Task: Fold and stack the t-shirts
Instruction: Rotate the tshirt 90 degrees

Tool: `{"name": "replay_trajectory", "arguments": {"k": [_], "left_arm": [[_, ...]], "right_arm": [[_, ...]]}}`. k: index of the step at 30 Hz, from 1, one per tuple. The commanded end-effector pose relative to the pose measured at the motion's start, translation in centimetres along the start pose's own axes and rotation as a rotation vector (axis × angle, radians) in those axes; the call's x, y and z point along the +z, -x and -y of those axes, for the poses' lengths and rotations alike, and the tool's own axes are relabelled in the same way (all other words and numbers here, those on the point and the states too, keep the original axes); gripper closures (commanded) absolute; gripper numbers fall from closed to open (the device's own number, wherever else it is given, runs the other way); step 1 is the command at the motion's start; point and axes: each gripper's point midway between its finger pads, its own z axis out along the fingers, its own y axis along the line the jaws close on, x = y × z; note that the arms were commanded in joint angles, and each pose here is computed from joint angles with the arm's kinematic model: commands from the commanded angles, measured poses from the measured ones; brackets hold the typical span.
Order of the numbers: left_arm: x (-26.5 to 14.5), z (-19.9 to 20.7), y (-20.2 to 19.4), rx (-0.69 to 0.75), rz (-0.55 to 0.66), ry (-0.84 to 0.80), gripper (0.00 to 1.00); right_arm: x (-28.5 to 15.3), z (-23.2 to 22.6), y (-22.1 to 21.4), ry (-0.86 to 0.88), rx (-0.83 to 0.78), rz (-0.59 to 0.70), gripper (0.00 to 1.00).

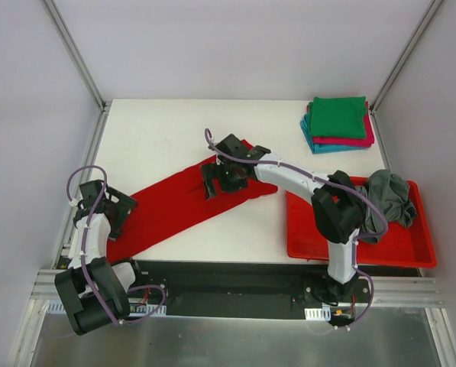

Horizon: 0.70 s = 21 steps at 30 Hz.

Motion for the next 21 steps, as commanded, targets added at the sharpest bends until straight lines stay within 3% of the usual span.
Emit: {"name": "replay_trajectory", "arguments": {"k": [1,8,16,21], "left_arm": [[0.0,0.6,-0.6,0.028,-0.030,-0.047,0.01],[0.4,1.0,-1.5,0.037,-0.087,-0.072,0.01],[1.3,1.0,-3.5,0.027,-0.139,-0.074,0.01],[0.9,2.6,-8.6,0.077,-0.335,-0.172,0.01]], "right_arm": [[0.0,-1.4,-1.2,0.001,0.136,0.039,0.04],[2.9,-0.1,-0.7,-0.047,0.156,-0.041,0.04],[4.4,5.2,-0.4,-0.055,0.307,-0.108,0.04],[5.4,9.8,2.2,-0.075,0.354,-0.149,0.04]]}}
